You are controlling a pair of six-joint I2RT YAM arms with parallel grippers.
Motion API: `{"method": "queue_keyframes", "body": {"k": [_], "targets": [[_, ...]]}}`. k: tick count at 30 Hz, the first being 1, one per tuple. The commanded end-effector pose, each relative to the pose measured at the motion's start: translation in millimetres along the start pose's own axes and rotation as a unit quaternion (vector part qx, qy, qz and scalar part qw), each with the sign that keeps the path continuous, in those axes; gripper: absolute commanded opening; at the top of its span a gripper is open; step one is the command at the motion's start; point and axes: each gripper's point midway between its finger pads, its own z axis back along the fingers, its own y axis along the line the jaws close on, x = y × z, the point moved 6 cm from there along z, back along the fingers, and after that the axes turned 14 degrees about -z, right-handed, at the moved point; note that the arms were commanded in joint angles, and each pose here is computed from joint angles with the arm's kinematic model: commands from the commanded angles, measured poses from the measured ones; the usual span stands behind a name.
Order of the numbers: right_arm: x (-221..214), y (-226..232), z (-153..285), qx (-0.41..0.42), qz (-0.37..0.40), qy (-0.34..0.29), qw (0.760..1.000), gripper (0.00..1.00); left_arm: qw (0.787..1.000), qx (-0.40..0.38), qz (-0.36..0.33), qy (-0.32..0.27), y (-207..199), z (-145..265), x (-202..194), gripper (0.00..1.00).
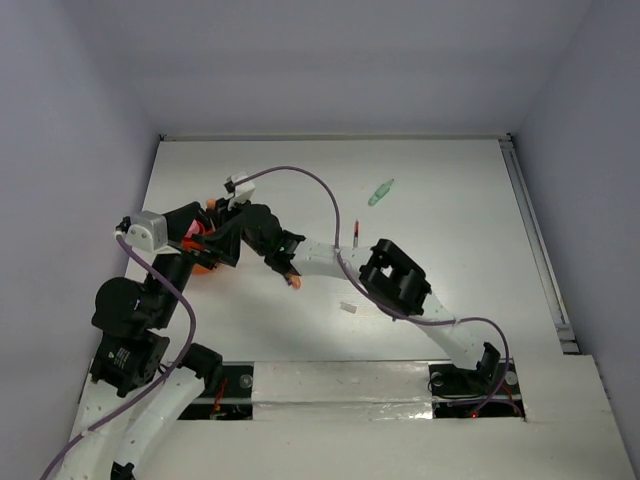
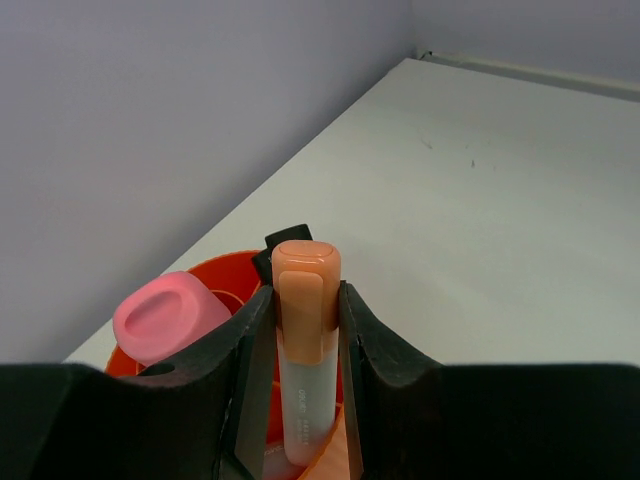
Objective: Sort the stationery into containers
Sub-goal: Place the pen in the storage box.
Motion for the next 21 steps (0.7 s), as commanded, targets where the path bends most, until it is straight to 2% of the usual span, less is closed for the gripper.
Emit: {"method": "queue_keyframes", "body": {"k": [1, 5, 9, 10, 12, 17, 21], "targets": [[13.3, 7.8, -6.2, 0.051, 0.04, -0.014, 0.998, 0.07, 0.999, -0.01, 0.004, -0.032, -1.6, -6.6, 10.1, 0.99], [9.7, 6.2, -5.3, 0.072, 0.046, 0.003, 0.996, 0.17, 1.0, -0.005, 0.001, -0.03, 0.7, -8.2, 8.3, 0.99], [6.0, 9.2, 1.9, 0.091, 0.043, 0.022, 0.995, 0.38, 1.0, 0.006, -0.003, -0.027, 4.5, -9.1, 7.2, 0.99], [5.1, 9.3, 4.8, 0.095, 0.04, 0.024, 0.994, 0.4, 1.0, 0.008, -0.003, -0.026, 4.8, -9.0, 6.9, 0.99], [12.4, 15.0, 12.1, 0.111, 0.031, 0.021, 0.993, 0.44, 1.0, 0.013, -0.004, -0.027, 6.5, -8.9, 6.8, 0.99], [5.0, 9.7, 35.0, 0.126, 0.02, 0.038, 0.991, 0.45, 0.999, 0.019, -0.005, -0.025, 9.0, -9.9, 5.0, 0.99], [12.1, 13.2, 46.4, 0.136, 0.02, 0.046, 0.989, 0.52, 1.0, 0.021, -0.005, -0.021, 10.6, -12.1, 2.3, 0.99]]}}
